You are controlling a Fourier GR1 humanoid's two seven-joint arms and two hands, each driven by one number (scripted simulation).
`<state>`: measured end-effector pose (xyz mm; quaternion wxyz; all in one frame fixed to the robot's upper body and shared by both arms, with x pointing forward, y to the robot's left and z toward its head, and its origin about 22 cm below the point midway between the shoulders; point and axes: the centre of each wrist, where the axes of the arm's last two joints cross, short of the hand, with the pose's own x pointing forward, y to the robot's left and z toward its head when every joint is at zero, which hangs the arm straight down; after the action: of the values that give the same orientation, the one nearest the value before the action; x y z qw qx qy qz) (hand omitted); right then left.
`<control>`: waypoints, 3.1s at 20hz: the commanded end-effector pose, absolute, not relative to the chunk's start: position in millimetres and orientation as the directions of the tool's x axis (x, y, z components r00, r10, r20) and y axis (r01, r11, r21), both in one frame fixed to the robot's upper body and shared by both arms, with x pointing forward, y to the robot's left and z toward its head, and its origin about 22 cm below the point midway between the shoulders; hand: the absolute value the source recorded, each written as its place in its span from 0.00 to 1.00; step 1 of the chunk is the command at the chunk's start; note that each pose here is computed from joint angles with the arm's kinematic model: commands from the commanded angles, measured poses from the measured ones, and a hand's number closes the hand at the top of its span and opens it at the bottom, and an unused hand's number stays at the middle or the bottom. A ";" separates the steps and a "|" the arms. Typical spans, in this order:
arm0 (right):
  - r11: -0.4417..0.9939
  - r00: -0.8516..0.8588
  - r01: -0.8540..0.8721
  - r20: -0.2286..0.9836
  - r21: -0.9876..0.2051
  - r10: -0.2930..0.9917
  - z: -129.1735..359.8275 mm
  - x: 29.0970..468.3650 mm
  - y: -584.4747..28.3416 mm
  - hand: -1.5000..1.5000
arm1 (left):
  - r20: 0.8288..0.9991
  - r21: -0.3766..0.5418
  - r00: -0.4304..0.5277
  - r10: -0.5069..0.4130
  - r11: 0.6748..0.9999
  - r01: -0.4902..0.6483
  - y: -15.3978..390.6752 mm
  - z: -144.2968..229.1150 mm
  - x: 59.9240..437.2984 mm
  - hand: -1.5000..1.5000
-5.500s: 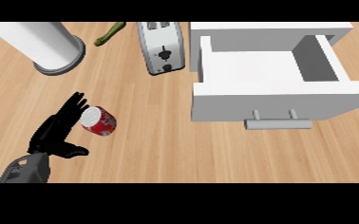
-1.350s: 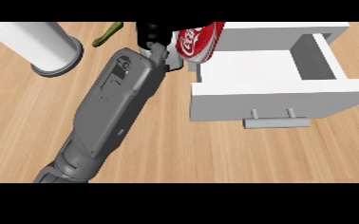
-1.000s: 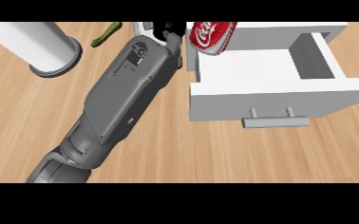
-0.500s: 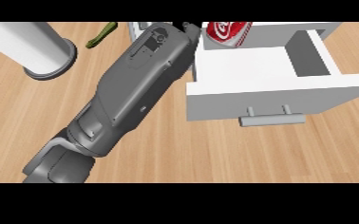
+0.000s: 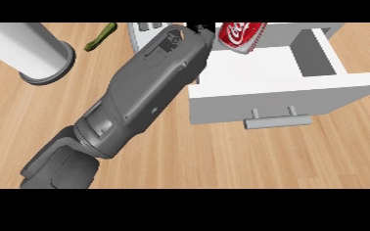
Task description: Pick up the can, place it into the drawer and close the drawer
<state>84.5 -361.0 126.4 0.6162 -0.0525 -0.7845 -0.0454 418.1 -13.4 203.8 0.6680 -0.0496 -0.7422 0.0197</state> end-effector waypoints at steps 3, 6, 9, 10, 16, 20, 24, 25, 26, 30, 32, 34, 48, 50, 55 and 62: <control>0.988 -0.223 0.157 0.974 0.008 0.028 125.2 84.8 -356.3 0.00 | 0.996 -0.049 -0.069 0.052 0.998 0.047 -11.7 180.8 418.8 1.00; 0.991 -0.239 0.134 0.971 0.021 0.012 126.7 87.8 -348.9 0.00 | 0.996 -0.002 -0.092 0.002 1.000 0.000 -19.4 183.3 415.9 1.00; 0.993 -0.241 0.117 0.970 0.010 0.019 138.1 86.9 -352.5 0.00 | 0.996 -0.022 -0.086 0.018 0.999 -0.040 -19.0 192.0 421.0 0.00; 0.992 -0.230 0.125 0.973 0.014 0.015 131.3 92.5 -349.4 0.00 | 0.997 -0.005 -0.077 0.002 0.999 -0.038 -13.4 164.9 415.9 0.00; 0.990 -0.232 0.141 0.973 0.019 0.014 125.6 105.4 -365.6 0.00 | 0.998 -0.007 -0.061 0.003 0.998 -0.060 -21.9 176.8 414.1 0.00; 0.990 -0.236 0.138 0.971 0.003 0.030 126.7 96.5 -351.7 0.00 | 0.998 -0.019 -0.060 0.013 0.996 -0.090 -15.5 158.6 413.0 0.00; 0.993 -0.265 0.112 0.964 0.026 0.004 137.0 96.0 -343.9 0.00 | 0.996 -0.031 -0.089 0.023 0.996 -0.082 -2.9 146.9 421.3 0.00; 0.992 -0.263 0.126 0.964 0.001 0.033 136.7 91.1 -349.1 0.00 | 0.995 -0.040 -0.091 0.031 0.994 -0.098 -12.6 163.8 419.3 0.00; 0.991 -0.278 0.134 0.958 -0.031 0.068 144.1 102.3 -353.3 0.00 | 0.995 -0.031 -0.098 0.022 0.995 -0.096 -20.1 168.8 414.1 0.00; 0.942 -0.363 0.140 0.869 -0.306 0.336 166.1 89.3 -356.9 0.00 | 0.991 -0.064 -0.121 0.053 0.994 -0.084 -13.0 167.0 419.7 0.00; 0.934 -0.397 0.110 0.846 -0.340 0.355 168.5 95.7 -346.5 0.00 | 0.990 -0.095 -0.108 0.089 0.994 -0.060 -12.9 159.9 415.4 0.00; 0.933 -0.440 0.112 0.824 -0.343 0.356 165.3 99.7 -341.2 0.00 | 0.985 -0.096 -0.146 0.087 0.994 -0.050 -15.9 164.5 414.3 0.00; 0.749 -0.431 0.164 0.636 -0.642 0.640 176.0 165.0 -281.2 0.00 | 0.982 -0.129 -0.145 0.124 0.991 -0.024 -17.5 172.8 416.1 0.00; 0.710 -0.446 0.174 0.588 -0.682 0.674 178.6 193.5 -272.0 0.00 | 0.980 -0.131 -0.154 0.123 0.990 -0.047 -23.0 181.3 413.5 0.00; 0.661 -0.437 0.212 0.535 -0.720 0.723 156.3 213.6 -240.0 0.00 | 0.983 -0.122 -0.142 0.113 0.991 -0.055 -24.7 188.9 409.4 0.00; 0.503 -0.440 0.195 0.383 -0.842 0.812 145.3 278.3 -207.5 0.00 | 0.986 -0.110 -0.137 0.098 0.991 -0.082 2.5 185.4 421.2 0.00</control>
<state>254.9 -229.9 151.8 0.4334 -0.3080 -0.7794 0.3315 419.7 -8.2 186.7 0.6563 -0.0100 -0.7516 0.0655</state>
